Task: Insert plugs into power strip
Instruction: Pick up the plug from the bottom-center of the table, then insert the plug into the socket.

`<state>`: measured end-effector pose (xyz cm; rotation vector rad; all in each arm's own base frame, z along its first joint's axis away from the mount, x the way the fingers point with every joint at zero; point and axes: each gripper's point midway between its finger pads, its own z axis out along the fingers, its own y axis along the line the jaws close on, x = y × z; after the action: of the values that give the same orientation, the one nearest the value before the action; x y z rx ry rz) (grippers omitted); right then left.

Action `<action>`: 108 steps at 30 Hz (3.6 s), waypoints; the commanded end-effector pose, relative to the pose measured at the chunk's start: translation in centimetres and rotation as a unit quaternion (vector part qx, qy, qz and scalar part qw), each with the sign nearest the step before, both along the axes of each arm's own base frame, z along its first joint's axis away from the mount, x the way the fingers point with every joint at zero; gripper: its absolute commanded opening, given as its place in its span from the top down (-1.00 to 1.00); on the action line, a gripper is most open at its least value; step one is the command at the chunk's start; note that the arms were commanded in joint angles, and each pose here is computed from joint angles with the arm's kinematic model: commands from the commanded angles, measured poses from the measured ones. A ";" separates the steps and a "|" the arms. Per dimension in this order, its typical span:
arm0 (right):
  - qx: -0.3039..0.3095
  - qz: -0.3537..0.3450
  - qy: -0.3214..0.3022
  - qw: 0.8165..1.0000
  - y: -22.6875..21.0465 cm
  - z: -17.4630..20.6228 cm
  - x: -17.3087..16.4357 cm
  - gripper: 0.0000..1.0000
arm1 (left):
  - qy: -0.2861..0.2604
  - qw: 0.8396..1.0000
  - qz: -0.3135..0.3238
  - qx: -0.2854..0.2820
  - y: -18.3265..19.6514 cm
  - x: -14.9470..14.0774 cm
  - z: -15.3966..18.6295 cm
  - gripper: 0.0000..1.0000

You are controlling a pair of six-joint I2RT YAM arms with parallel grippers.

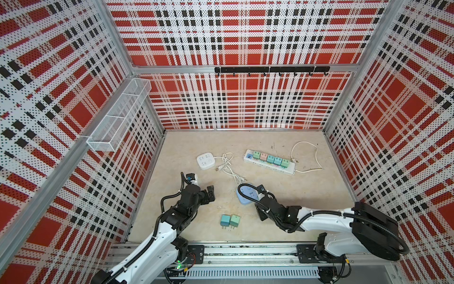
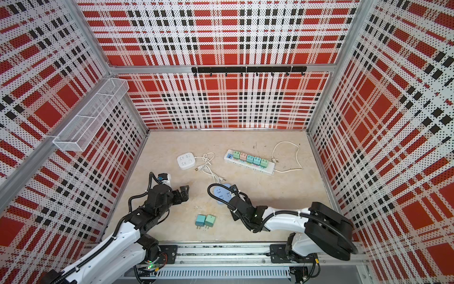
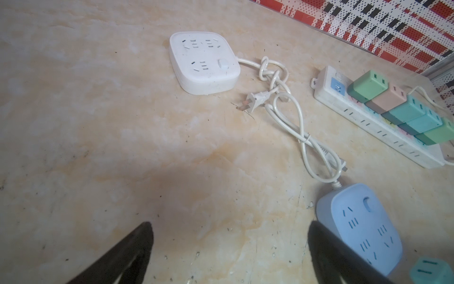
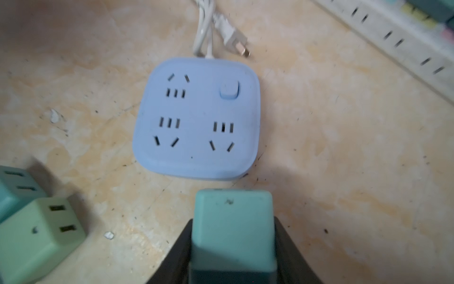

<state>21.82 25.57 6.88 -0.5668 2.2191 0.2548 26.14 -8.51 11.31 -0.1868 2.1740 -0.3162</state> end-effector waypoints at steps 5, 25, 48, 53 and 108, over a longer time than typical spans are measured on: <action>0.052 0.044 -0.129 0.989 0.4 6.9 0.9 0.43 | -0.007 1.000 -0.020 -0.001 -0.7 0.0 0.5 -0.99; 0.141 0.204 -0.222 0.943 3.1 8.6 -2.8 0.71 | -0.094 0.945 -0.294 -0.108 -14.7 -7.1 10.7 -0.94; 0.173 0.251 -0.277 0.911 3.7 11.0 -5.2 0.84 | -0.075 0.913 -0.375 -0.145 -21.6 -10.3 10.7 -0.92; 0.178 0.258 -0.287 0.905 3.9 11.5 -5.7 0.87 | -0.071 0.914 -0.373 -0.144 -21.9 -10.0 10.3 -0.92; 0.142 -0.037 -0.293 0.945 -5.8 12.5 2.7 -1.00 | -0.167 0.934 -0.310 -0.052 -16.0 -2.6 10.6 1.00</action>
<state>21.80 23.26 19.14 -0.5349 1.4859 0.3974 23.28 -25.48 22.61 0.4046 1.8502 -0.8867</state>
